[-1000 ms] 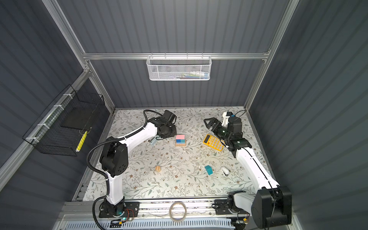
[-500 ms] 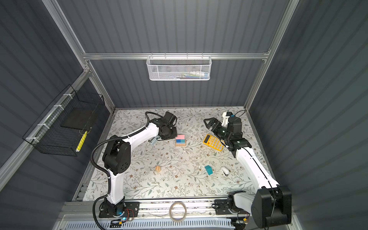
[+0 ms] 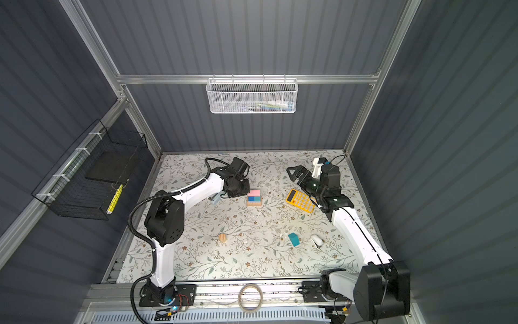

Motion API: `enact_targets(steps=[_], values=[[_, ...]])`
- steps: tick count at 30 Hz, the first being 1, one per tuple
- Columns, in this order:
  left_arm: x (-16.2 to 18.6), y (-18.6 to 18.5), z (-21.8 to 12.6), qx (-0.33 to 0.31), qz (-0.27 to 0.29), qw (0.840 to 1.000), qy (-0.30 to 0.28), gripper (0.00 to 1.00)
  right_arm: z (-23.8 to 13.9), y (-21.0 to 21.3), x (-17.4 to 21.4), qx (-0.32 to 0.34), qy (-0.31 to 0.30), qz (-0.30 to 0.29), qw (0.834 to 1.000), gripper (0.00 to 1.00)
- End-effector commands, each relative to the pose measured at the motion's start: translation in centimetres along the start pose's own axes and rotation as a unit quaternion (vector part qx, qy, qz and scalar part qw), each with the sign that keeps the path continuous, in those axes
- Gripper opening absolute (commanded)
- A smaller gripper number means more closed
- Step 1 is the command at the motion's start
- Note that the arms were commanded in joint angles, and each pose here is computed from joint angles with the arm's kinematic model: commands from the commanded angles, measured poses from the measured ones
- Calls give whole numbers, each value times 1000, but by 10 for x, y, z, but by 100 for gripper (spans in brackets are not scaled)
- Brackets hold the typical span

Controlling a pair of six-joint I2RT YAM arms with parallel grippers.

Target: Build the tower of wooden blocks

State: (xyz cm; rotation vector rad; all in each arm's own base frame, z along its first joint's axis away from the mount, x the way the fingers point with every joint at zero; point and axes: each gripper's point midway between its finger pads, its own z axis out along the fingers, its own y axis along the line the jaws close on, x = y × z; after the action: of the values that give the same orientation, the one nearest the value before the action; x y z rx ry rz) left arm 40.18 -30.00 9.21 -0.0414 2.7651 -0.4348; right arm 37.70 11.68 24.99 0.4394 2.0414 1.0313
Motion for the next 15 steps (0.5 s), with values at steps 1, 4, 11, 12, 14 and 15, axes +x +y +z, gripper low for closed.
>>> enact_targets(steps=[1,4,11,12,14,15], values=[[3,-4,4,6,-5,1000,8,17,1,-2,0,-2,0,2,1000,99],[4,-3,5,4,-6,1000,10,17,2,-2,0,-3,0,3,1000,99],[4,-3,4,5,-7,1000,10,17,2,-2,0,-3,0,2,1000,99],[4,-3,4,5,-6,1000,9,17,2,-2,0,-2,1,2,1000,99],[4,-4,3,6,-7,1000,9,17,2,-2,0,-2,1,4,1000,99],[4,-4,3,7,-7,1000,9,17,2,-2,0,-3,1,3,1000,99]])
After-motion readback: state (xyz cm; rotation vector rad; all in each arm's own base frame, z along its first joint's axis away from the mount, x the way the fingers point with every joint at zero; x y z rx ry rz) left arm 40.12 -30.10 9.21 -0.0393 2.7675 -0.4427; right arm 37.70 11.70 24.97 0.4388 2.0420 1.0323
